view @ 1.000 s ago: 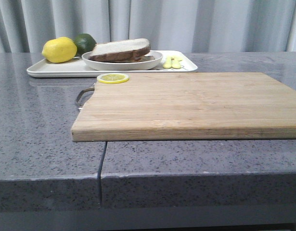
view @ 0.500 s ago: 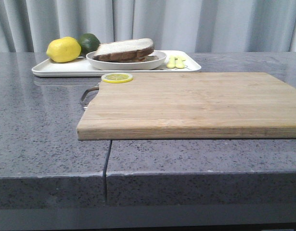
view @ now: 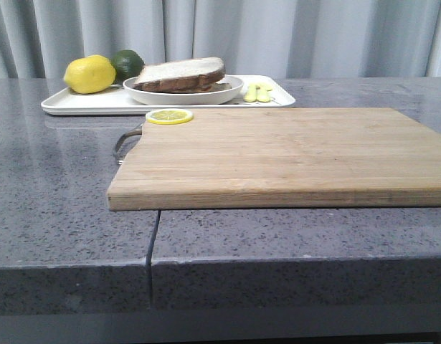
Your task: Place bread and move sandwich to tray
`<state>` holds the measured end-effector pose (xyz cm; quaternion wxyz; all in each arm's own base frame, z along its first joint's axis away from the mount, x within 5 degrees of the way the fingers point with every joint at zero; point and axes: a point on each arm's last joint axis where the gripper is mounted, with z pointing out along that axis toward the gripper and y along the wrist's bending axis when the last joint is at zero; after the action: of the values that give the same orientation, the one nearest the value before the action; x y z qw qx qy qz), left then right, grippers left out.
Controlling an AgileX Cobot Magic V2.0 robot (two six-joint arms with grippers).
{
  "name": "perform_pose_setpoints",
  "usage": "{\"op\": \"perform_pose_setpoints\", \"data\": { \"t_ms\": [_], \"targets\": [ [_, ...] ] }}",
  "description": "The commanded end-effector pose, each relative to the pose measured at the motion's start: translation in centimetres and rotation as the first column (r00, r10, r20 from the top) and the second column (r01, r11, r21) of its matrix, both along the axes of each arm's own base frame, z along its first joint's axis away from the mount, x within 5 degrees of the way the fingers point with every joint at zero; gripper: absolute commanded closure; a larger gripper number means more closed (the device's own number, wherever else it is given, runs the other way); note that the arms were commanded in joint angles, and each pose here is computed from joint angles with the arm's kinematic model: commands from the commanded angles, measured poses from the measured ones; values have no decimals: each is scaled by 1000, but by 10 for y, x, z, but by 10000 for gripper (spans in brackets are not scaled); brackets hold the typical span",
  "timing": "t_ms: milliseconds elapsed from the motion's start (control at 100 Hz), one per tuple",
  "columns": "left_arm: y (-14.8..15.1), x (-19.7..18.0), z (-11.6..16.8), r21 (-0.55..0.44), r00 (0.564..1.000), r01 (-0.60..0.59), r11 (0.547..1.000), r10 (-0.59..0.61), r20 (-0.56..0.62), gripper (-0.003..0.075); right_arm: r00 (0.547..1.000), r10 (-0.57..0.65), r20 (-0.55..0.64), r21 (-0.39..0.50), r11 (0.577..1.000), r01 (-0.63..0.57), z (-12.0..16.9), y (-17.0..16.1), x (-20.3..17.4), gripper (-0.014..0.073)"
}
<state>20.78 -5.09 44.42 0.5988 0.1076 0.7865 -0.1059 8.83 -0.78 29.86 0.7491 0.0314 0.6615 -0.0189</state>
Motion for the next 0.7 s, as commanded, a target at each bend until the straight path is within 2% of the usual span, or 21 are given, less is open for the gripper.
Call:
{"op": "perform_pose_setpoints", "data": {
  "t_ms": [0, 200, 380, 480, 690],
  "targets": [
    [8, -28, -6, -67, 983, -34, 997, 46, 175, 458, 998, -21, 53, -31, 999, 23, 12, -2, -1, 202],
    [19, -62, -67, -87, 969, -79, 993, 98, 228, 458, 998, -21, 53, -31, 999, 23, 12, -2, -1, 202],
    [28, -90, -110, -152, 898, -103, 983, 157, 411, 458, 998, -22, 52, -31, 999, 24, 12, -2, -1, 202],
    [31, -98, -122, -164, 880, -108, 981, 171, 443, 458, 998, -27, 48, -25, 999, 28, 11, -2, -1, 202],
    [31, -100, -130, -153, 895, -107, 983, 162, 415, 458, 996, -77, 49, -11, 997, 77, 11, -7, -2, 209]
  ]
}}
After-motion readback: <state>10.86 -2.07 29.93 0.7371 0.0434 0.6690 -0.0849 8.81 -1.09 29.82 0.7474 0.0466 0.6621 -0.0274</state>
